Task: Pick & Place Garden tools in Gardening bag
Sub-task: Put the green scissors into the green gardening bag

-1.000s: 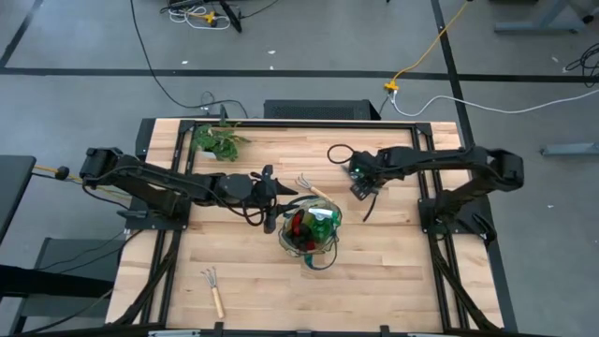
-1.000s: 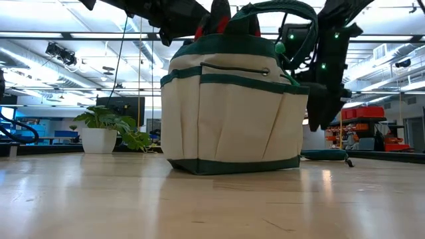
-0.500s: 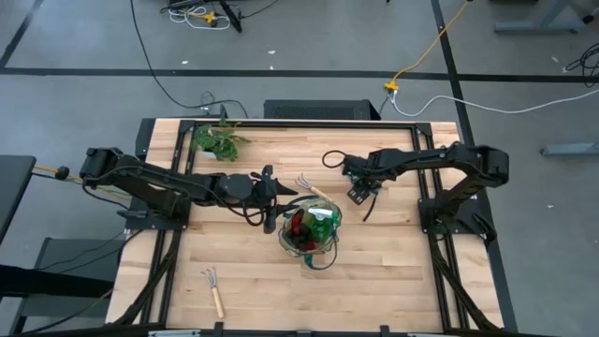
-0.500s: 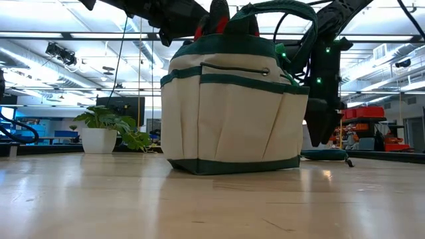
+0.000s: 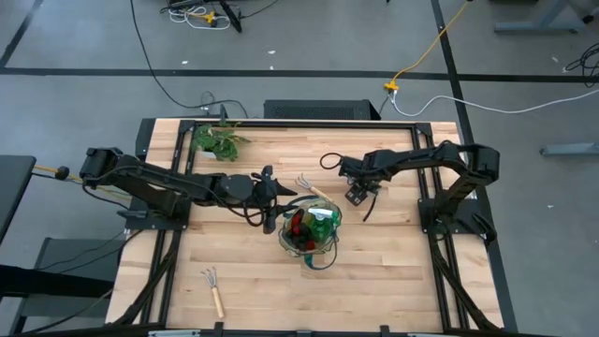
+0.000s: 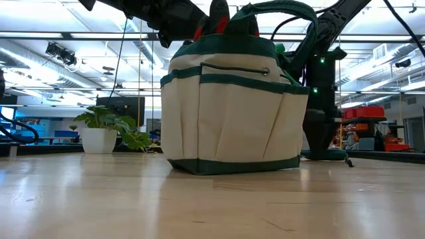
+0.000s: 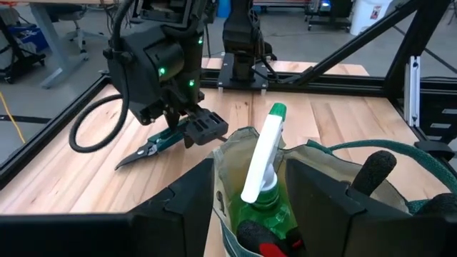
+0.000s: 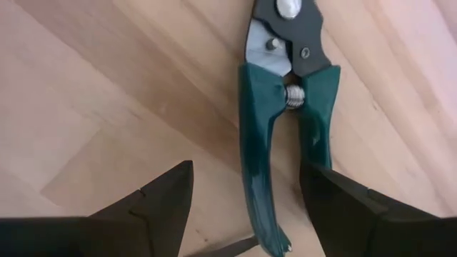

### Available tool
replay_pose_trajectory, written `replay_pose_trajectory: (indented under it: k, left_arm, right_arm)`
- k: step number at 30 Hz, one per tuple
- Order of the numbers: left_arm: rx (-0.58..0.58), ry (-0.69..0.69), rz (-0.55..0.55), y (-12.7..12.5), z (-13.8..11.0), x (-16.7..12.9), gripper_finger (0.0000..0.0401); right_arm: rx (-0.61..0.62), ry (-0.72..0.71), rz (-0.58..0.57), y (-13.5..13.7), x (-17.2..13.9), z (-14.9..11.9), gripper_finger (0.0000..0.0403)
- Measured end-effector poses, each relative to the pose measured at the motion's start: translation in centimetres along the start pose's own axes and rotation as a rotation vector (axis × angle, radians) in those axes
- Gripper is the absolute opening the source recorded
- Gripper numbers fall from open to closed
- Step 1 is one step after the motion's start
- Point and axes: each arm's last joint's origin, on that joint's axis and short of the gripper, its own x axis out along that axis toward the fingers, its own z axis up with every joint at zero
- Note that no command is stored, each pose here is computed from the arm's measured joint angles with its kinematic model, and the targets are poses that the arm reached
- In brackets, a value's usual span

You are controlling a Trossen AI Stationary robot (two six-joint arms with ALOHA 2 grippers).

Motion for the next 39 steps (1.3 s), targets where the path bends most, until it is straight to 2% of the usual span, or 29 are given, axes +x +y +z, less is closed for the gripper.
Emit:
replay_pose_trajectory:
  k: [5,14,25,39]
  left_arm:
    - [0.0,0.0,0.0,0.0,0.0,0.0,0.0179]
    - [0.004,0.005,0.0,0.0,0.0,0.0,0.0179]
    - [0.004,0.005,0.0,0.0,-0.1,0.0,0.0179]
    - [0.004,0.005,0.0,0.0,-0.1,0.0,0.0179]
  right_arm:
    - [0.013,-0.011,0.007,-0.3,0.0,0.3,0.0258]
    - [0.018,0.009,0.091,-0.7,1.4,-0.3,0.0258]
    - [0.022,-0.005,0.089,-0.8,1.8,-0.5,0.0254]
    - [0.018,-0.006,0.096,-0.7,1.8,-0.5,0.0179]
